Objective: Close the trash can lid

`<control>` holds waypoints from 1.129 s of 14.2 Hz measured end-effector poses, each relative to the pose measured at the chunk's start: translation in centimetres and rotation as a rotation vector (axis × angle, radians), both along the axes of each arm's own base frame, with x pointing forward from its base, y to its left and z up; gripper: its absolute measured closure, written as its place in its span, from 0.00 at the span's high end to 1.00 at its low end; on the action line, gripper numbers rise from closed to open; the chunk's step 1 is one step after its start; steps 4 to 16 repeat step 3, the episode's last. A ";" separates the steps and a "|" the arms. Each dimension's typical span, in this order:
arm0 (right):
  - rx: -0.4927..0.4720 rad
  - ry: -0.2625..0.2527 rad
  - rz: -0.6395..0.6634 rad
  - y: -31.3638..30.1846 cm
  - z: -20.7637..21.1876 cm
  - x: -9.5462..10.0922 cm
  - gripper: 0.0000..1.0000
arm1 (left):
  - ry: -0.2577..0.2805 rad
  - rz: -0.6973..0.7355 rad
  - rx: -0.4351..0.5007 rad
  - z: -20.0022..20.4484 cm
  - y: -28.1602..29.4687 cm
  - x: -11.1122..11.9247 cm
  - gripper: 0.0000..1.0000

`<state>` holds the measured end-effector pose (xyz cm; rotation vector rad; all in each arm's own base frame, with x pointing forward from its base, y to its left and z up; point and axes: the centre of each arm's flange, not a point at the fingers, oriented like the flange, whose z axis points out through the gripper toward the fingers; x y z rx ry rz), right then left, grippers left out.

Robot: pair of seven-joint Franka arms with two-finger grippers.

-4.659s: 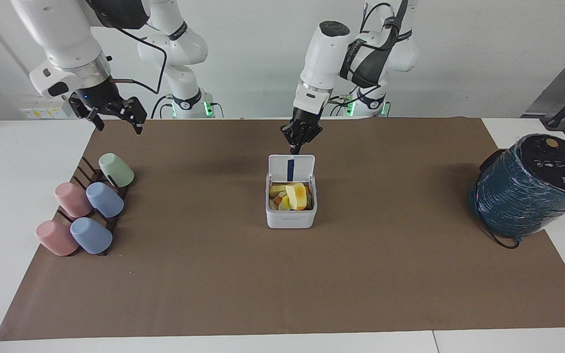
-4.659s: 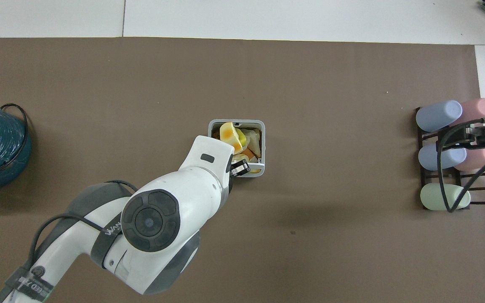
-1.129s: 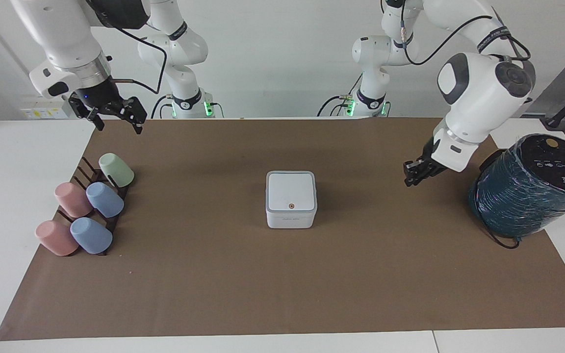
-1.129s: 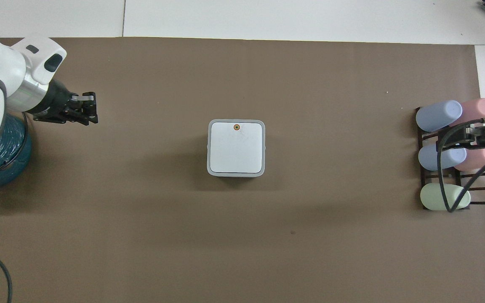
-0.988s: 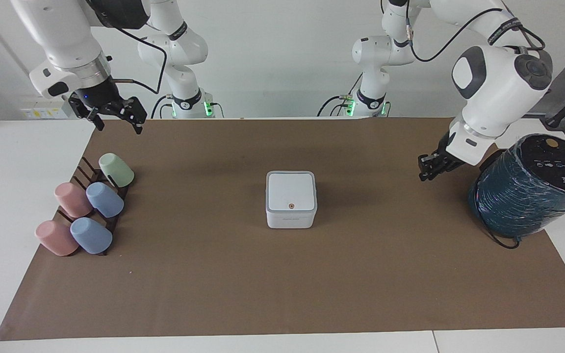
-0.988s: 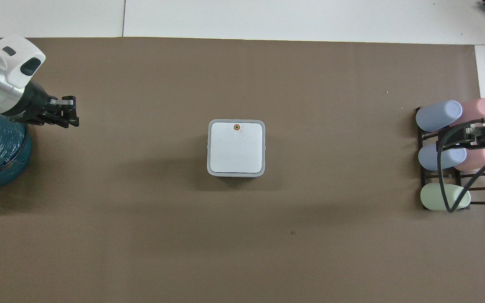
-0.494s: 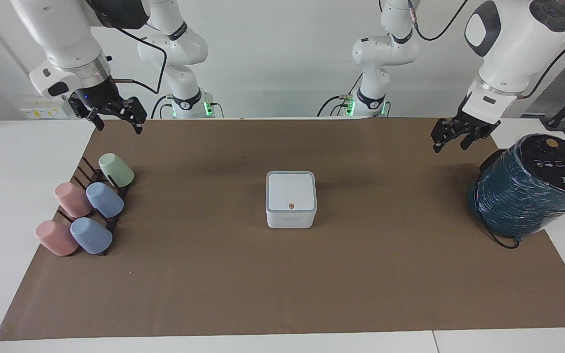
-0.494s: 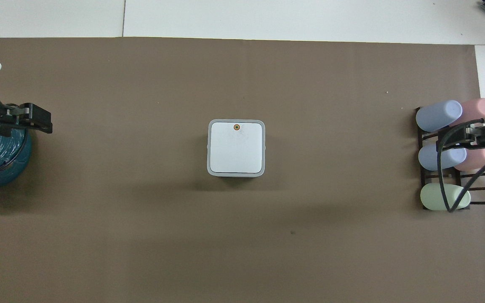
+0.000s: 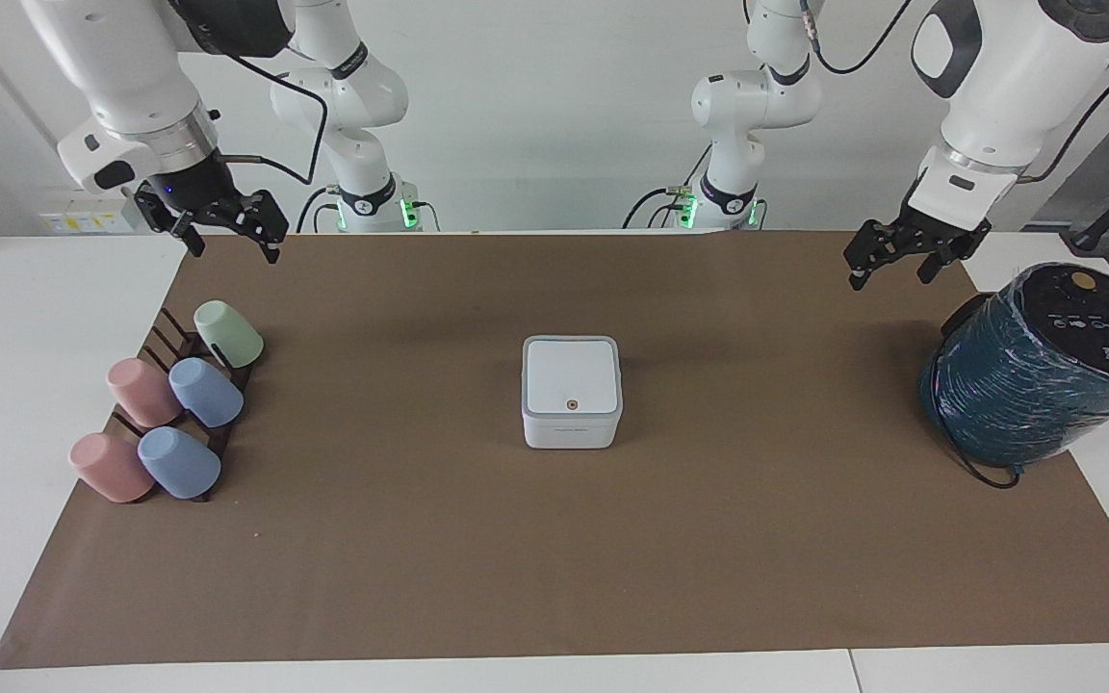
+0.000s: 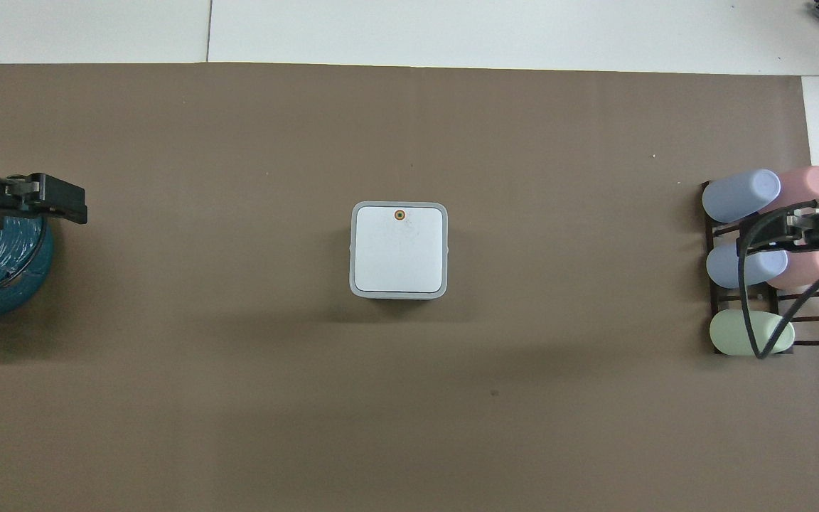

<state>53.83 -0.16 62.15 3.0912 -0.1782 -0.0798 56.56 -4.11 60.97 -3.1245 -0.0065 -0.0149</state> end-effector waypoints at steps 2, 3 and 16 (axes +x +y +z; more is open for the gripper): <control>0.000 0.000 0.000 0.0 0.0 0.0 1.00 | -0.002 -0.020 0.000 0.0 0.1 0.0 1.00; 0.000 0.000 0.000 0.0 0.0 0.0 1.00 | -0.003 -0.024 0.000 0.0 0.1 0.0 1.00; 0.000 0.000 0.000 0.0 0.0 0.0 1.00 | -0.003 -0.024 0.000 0.0 0.1 0.0 1.00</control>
